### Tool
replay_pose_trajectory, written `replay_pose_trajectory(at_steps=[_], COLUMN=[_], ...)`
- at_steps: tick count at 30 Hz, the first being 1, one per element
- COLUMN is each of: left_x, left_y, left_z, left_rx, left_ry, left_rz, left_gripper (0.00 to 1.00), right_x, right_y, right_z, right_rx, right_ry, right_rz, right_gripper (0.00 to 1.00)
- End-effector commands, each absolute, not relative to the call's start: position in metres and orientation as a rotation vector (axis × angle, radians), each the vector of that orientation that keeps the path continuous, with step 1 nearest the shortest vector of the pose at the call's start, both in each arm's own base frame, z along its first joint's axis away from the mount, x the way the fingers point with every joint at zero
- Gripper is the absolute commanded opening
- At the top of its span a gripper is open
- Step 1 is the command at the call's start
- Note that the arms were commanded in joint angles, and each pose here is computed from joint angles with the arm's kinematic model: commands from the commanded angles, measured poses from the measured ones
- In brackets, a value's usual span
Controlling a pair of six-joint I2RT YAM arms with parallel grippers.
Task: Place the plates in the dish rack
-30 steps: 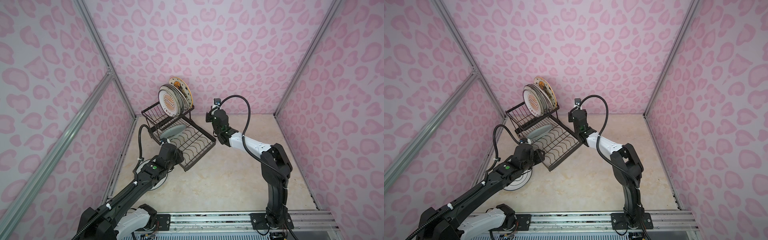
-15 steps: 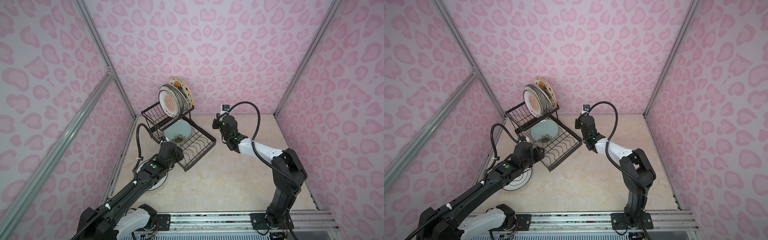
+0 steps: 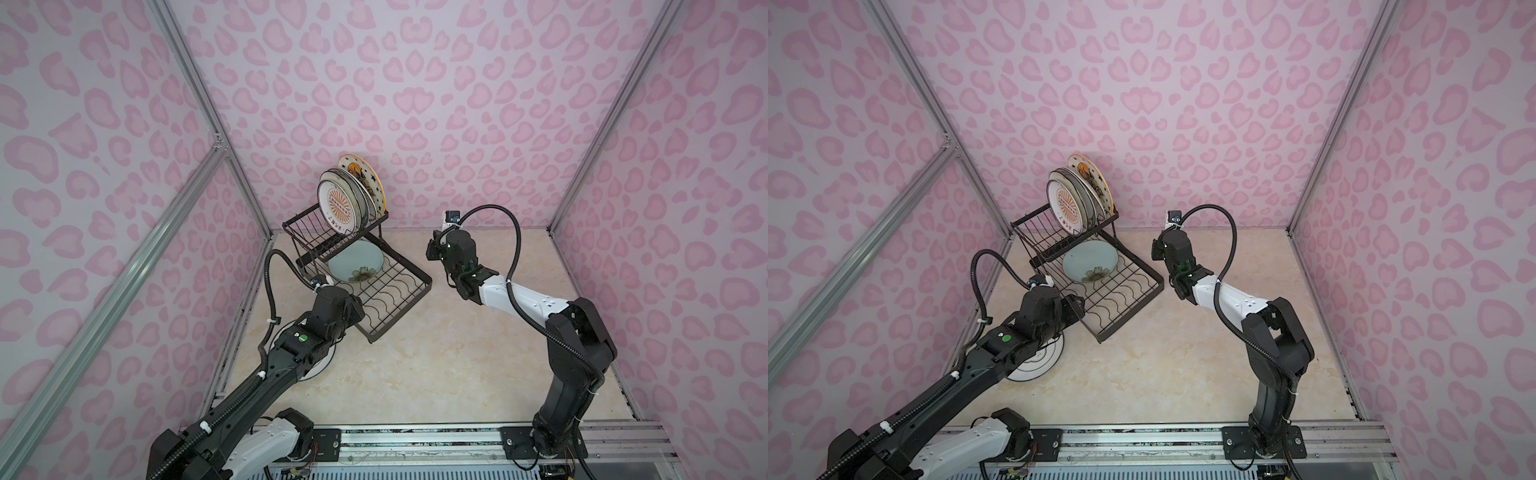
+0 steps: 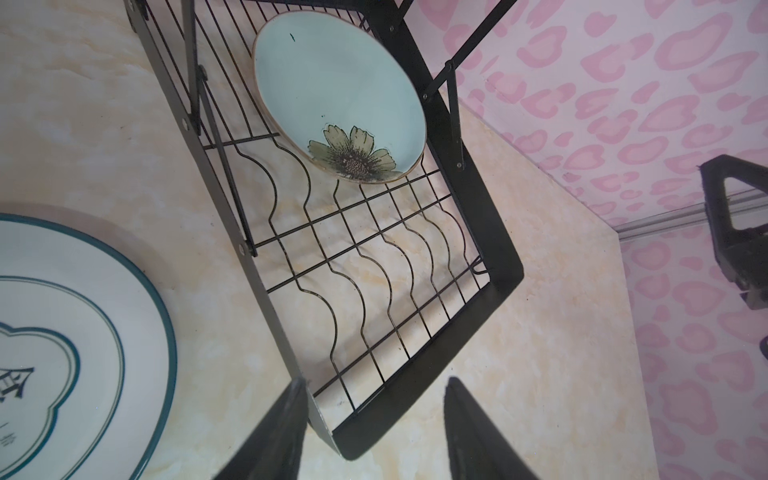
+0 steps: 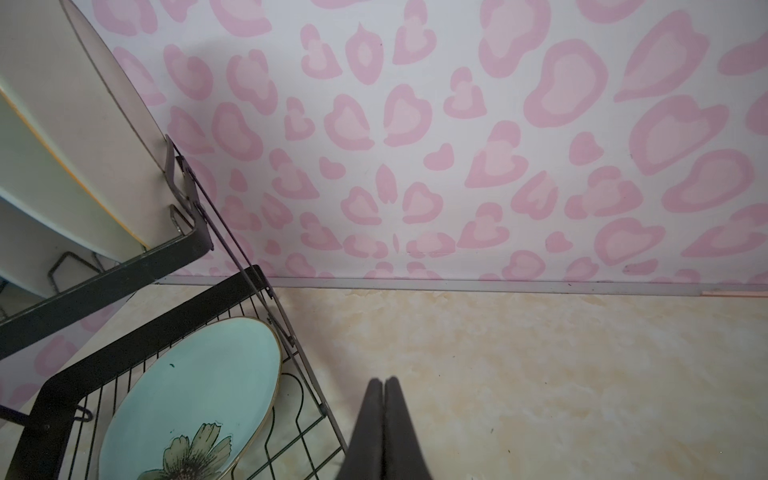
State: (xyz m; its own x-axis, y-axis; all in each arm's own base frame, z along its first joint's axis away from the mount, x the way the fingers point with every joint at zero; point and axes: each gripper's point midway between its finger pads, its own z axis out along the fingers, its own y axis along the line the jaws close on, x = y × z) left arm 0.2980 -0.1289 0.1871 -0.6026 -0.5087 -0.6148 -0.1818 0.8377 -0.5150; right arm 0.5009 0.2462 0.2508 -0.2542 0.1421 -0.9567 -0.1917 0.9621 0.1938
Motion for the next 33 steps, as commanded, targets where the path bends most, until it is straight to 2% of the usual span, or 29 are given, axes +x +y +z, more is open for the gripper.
replay_pose_trajectory(at_steps=[1,10,20,33], left_x=[0.295,0.293,0.288,0.283], left_y=[-0.123,-0.123,-0.119,-0.113], left_z=[0.185,0.182,0.184,0.197], left_rx=[-0.522,-0.513,-0.523,-0.494], left_ry=[2.204,2.213,2.211,2.215], left_rz=[-0.498,-0.494,-0.493,-0.454], left_gripper=[0.56,0.56,0.56,0.56], right_x=[0.497,0.49,0.505,0.528], right_y=[0.248,0.243,0.263,0.292], right_z=[0.248,0.23,0.187,0.123], right_rx=[-0.064,-0.168,-0.317,-0.463], right_ry=[1.83,1.933,2.073,2.214], right_rz=[0.333,0.32,0.376,0.444], right_gripper=[0.04,0.13,0.24,0.45])
